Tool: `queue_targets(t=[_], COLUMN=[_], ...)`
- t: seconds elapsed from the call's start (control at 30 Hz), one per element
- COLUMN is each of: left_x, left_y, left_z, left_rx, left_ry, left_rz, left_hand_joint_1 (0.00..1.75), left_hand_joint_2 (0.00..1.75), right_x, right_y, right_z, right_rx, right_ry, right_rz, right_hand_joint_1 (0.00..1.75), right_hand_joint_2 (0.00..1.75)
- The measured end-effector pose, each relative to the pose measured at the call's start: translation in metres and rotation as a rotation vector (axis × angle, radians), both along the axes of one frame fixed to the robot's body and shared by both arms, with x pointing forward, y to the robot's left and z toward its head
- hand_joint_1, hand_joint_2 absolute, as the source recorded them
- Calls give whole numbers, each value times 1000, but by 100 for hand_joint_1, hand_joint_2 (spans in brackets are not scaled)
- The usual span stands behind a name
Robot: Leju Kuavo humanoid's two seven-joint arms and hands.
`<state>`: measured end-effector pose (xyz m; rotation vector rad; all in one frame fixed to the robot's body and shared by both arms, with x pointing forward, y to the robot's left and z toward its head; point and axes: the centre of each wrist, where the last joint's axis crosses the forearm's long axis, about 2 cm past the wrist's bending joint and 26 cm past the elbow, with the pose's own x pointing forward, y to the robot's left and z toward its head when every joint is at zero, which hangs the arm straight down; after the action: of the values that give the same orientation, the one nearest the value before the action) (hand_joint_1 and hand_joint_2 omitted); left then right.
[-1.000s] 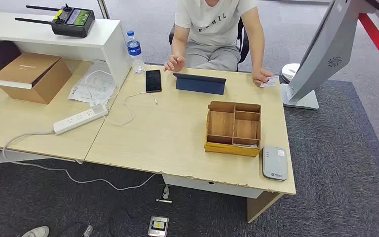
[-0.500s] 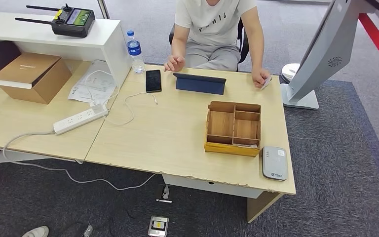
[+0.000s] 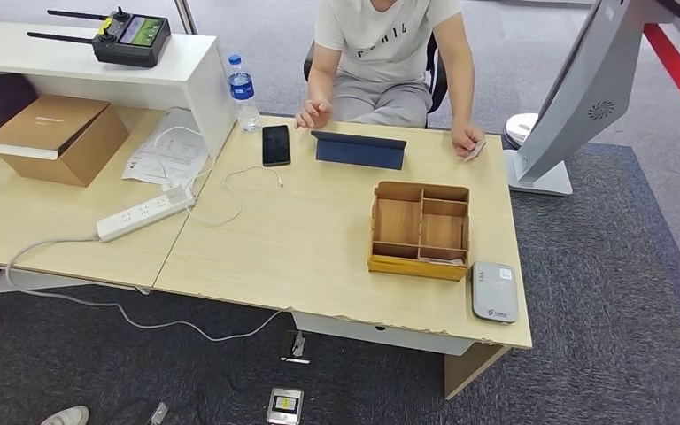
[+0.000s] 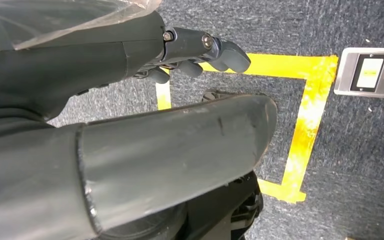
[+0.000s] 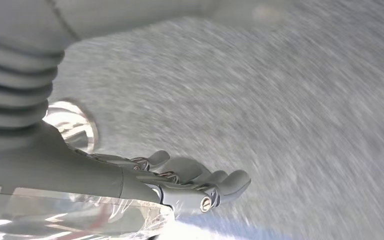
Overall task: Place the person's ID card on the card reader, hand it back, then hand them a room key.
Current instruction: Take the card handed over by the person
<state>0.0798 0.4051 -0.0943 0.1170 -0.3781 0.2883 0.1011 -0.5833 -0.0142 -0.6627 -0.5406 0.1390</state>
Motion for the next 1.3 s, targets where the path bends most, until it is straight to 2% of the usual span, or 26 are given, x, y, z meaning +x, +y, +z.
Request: queue_targets(t=[0.1,0.2,0.47,0.6,0.77,1.03,1.17,1.3], left_x=[1,3,3,4,5,6,6,7], left_y=[2,2,2,3,3,3,3,6], left_z=[1,1,1,1,2,2,2,3], left_rx=[-3,-4,-6,-9,-6,-13,-21,-23], left_ry=[-8,-12,-14,-17,-20,-34,-44,-51], left_rz=[-11,-14,-27,-47,-59,-97,-123,-154], left_hand_joint_1=[0,0,0,0,0,0,0,0], left_hand_joint_2=[0,0,0,0,0,0,0,0], right_x=[24,38,46,67,108,177,208,236], right_y=[-36,-58,-82,-97,-114,-122,-114,-96], right_z=[34,58,85,114,165,263,306,338], right_rx=[-44,-85,-137,-176,-254,-422,-511,-606], right_ry=[-99,-160,-244,-316,-461,-701,-780,-816], right_rz=[-26,-49,-72,-63,-33,65,148,243], right_hand_joint_1=[0,0,0,0,0,0,0,0], right_hand_joint_2=[175,175,175,175,175,175,175,175])
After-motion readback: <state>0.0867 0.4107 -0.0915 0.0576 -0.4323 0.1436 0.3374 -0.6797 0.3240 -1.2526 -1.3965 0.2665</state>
